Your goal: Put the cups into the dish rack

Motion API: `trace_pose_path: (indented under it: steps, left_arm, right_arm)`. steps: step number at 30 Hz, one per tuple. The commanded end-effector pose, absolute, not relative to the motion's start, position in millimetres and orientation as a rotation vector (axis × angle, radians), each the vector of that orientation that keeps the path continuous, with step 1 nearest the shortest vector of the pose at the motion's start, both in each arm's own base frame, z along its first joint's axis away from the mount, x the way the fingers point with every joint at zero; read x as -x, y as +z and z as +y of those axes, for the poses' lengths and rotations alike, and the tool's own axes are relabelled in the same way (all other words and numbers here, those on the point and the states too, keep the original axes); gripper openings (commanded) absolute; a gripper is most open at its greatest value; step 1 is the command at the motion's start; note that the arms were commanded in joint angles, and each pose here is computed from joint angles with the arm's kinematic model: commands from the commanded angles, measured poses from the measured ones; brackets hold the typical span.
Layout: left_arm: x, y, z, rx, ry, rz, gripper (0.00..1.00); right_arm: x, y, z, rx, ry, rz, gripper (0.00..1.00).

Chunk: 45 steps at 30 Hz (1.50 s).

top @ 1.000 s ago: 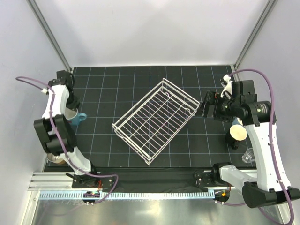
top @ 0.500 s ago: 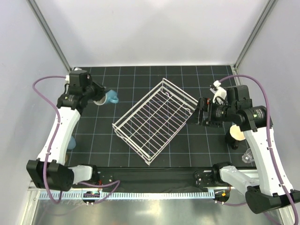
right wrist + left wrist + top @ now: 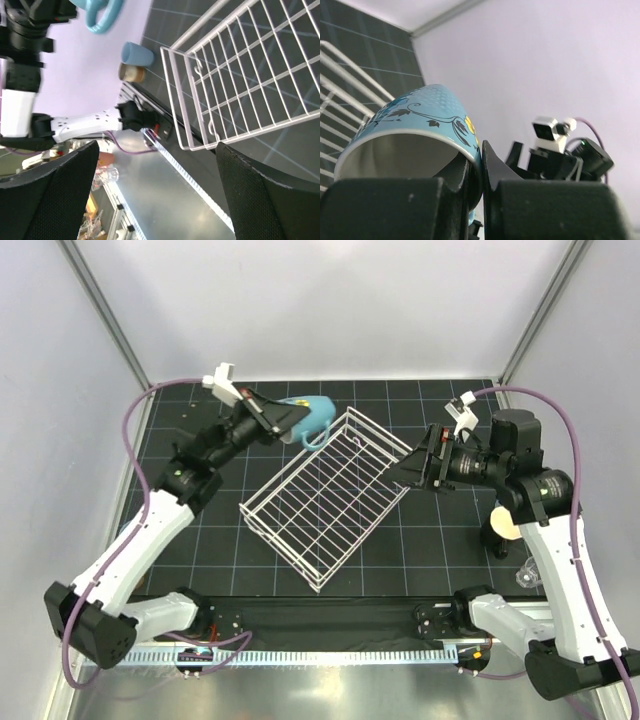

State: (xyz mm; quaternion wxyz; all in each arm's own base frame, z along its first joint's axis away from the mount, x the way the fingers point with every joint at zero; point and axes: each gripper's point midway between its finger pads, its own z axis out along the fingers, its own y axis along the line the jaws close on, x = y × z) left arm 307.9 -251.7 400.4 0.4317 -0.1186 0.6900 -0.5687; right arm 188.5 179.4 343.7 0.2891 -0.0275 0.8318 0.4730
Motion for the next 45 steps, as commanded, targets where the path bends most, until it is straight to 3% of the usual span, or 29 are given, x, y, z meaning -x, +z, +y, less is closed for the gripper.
trace_pose_path:
  steps: [1, 8, 15, 31, 40, 43, 45]
  left_arm:
    - [-285.4, 481.9, -280.8, 0.101, -1.602, 1.405, 0.00]
    - [-262.5, 508.9, -328.4, -0.094, -1.703, 1.345, 0.00]
    - [-254.9, 518.5, -347.0, -0.124, -1.821, 1.312, 0.01]
    - [-215.0, 524.3, -379.4, -0.229, -1.937, 1.275, 0.00]
    - [-205.5, 522.4, -380.0, -0.221, -1.955, 1.262, 0.00]
    - [-204.1, 517.7, -377.4, -0.205, -1.956, 1.273, 0.00]
    - [-203.2, 513.7, -377.1, -0.200, -1.957, 1.285, 0.00]
  right_arm:
    - [-198.5, 368.0, 195.6, 0.083, 1.430, 2.078, 0.96]
    - [-208.1, 403.1, 205.4, 0.043, 1.605, 1.868, 0.92]
    - [-212.5, 403.2, 205.7, 0.027, 1.609, 1.866, 0.83]
    - [-213.1, 415.4, 212.9, 0.027, 1.699, 1.815, 0.73]
    - [-212.2, 409.6, 211.8, -0.027, 1.716, 1.808, 0.40]
    - [-213.0, 406.9, 211.3, -0.042, 1.711, 1.816, 0.22]
    - [-214.1, 407.1, 210.7, -0.043, 1.704, 1.812, 0.05]
